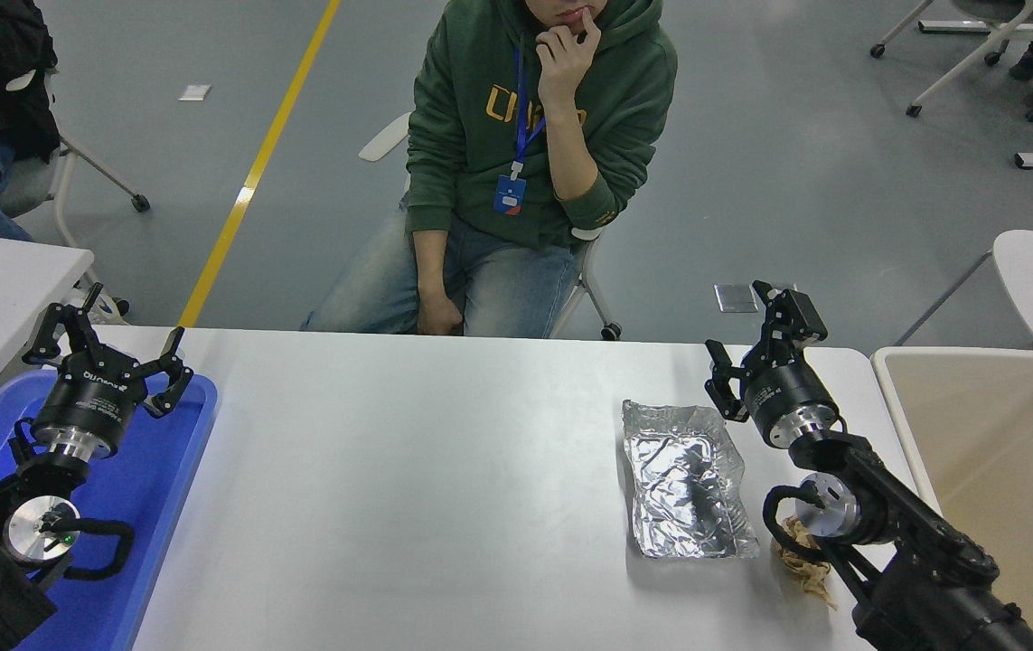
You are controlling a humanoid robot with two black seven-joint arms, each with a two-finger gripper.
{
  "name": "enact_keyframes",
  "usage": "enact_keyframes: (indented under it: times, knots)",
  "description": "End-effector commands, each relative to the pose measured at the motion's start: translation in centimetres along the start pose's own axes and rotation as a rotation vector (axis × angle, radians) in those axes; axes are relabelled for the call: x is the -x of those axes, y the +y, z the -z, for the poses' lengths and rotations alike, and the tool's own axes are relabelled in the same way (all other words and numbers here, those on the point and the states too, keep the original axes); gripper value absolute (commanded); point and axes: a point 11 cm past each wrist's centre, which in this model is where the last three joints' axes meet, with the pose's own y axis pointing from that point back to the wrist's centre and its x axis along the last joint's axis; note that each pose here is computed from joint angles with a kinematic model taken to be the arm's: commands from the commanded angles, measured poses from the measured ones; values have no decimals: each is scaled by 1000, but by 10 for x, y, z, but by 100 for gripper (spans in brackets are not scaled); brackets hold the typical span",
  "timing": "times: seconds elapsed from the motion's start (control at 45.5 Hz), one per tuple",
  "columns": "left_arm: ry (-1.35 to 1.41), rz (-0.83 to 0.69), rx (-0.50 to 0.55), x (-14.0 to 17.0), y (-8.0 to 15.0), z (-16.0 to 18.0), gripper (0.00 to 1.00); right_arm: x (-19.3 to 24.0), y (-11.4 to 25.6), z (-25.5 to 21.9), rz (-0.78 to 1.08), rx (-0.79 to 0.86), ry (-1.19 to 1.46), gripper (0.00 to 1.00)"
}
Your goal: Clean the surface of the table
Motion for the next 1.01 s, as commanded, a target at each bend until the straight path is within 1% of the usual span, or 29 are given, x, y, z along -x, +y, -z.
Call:
enact_keyframes:
  times: [0.0,0.154,0.308,0.593,0.857,0.989]
  knots:
    - [0,0,0,0,0,0,100,-16,17,-4,94,71,236,99]
    - [0,0,0,0,0,0,100,-30,27,-2,152,101,437,99]
    - [0,0,0,0,0,0,100,-36,37,-4,232,123,631,99]
    - [0,0,0,0,0,0,100,-35,48,1,376,176,851,99]
    - [0,0,0,0,0,0,100,-46,43,28,453,244,1080,99]
    - [0,0,0,0,0,0,100,-39,43,33,481,273,1108,99]
